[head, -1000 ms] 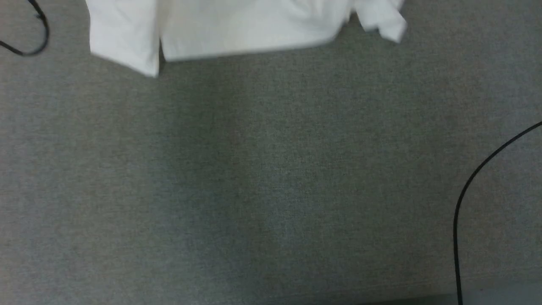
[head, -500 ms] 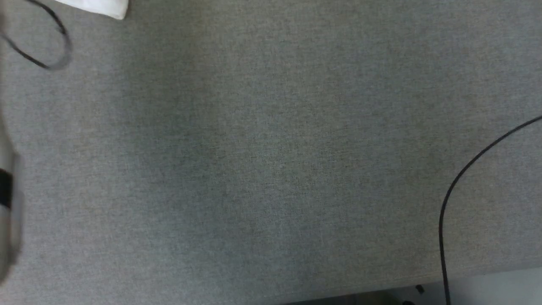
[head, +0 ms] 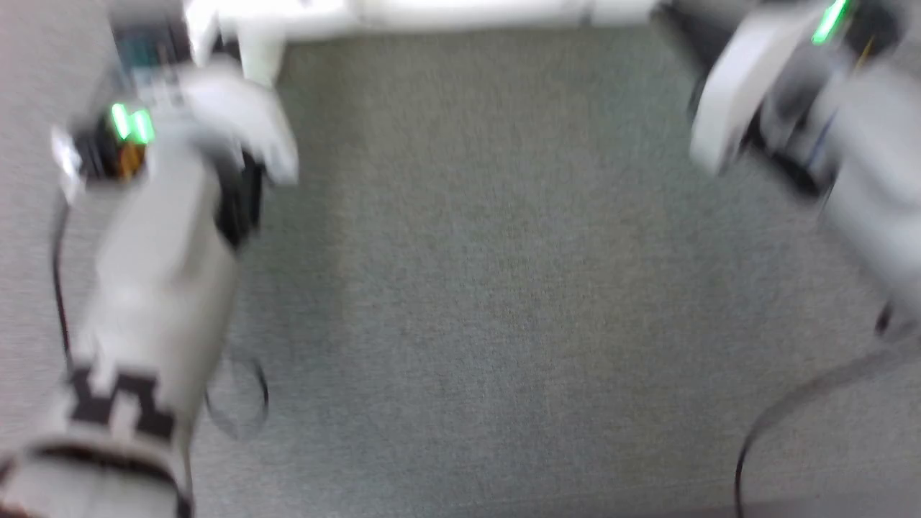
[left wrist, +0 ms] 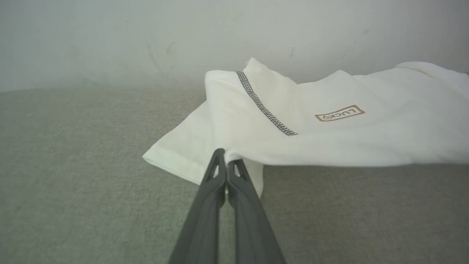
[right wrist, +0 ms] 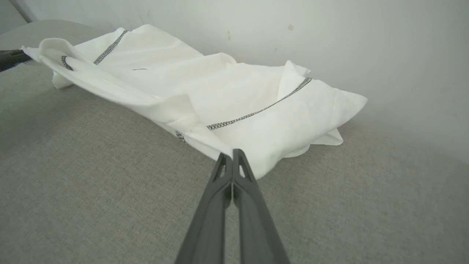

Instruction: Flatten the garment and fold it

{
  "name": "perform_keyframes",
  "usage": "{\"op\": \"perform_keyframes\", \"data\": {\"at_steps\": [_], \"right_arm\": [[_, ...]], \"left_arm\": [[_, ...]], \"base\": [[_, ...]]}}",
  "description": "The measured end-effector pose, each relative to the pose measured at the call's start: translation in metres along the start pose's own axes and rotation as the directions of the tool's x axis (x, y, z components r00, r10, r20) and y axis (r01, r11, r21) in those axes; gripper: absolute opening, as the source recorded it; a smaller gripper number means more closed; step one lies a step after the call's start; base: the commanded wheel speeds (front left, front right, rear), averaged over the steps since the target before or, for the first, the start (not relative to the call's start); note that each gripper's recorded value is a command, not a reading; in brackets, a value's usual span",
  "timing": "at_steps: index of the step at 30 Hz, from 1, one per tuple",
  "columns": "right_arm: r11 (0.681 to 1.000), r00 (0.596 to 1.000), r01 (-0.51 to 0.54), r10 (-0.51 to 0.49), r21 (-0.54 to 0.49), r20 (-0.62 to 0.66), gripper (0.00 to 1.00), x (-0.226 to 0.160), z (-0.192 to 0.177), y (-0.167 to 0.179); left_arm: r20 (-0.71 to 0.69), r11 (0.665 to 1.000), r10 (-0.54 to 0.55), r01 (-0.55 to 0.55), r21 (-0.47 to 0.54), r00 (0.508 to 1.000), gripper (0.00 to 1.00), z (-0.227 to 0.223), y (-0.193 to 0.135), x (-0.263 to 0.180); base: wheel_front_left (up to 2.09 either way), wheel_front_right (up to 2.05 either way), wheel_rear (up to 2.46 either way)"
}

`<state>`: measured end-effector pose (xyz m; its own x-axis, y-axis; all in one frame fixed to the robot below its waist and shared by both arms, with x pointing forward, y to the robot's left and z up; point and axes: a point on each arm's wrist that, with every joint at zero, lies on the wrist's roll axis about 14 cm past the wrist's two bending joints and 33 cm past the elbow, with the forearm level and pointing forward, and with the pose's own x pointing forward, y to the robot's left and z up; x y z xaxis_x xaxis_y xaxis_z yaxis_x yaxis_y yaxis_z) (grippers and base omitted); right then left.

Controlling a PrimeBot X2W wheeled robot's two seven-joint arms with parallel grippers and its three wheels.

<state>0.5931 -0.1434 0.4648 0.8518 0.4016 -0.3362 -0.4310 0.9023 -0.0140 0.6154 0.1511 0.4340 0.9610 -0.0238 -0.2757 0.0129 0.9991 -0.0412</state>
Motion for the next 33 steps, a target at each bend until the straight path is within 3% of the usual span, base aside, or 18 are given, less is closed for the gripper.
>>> {"op": "perform_keyframes", "data": {"at_steps": [6, 13, 23, 27, 33], "right_arm": [[0.996, 0.997, -0.063, 0.066, 0.057, -0.046, 0.0, -0.055, -0.032, 0.038], [0.991, 0.994, -0.081, 0.088, 0.102, -0.062, 0.0, -0.117, -0.057, 0.063], [0.983, 0.99, 0.032, -0.005, 0.182, -0.143, 0.0, -0.192, -0.114, 0.069], [0.974, 0.976, 0.092, -0.047, 0.207, -0.213, 0.0, -0.222, -0.139, 0.081], [0.96, 0.94, 0.198, -0.128, 0.199, -0.317, 0.0, -0.269, -0.149, 0.108]], "left_arm": [[-0.049, 1.0, 0.009, -0.01, -0.019, 0.999, 0.0, -0.033, 0.009, -0.078], [-0.07, 0.999, 0.034, -0.036, -0.021, 0.997, 0.0, -0.038, 0.02, -0.178], [-0.22, 0.995, 0.026, -0.046, -0.085, 0.975, 0.0, -0.062, 0.013, -0.297], [-0.302, 0.991, 0.022, -0.061, -0.121, 0.953, 0.0, -0.082, 0.007, -0.325], [-0.398, 0.987, 0.042, -0.099, -0.124, 0.917, 0.0, -0.104, 0.012, -0.349]], "base": [[0.0, 0.0, 0.0], [0.0, 0.0, 0.0], [0.0, 0.0, 0.0], [0.0, 0.0, 0.0], [0.0, 0.0, 0.0]]}}
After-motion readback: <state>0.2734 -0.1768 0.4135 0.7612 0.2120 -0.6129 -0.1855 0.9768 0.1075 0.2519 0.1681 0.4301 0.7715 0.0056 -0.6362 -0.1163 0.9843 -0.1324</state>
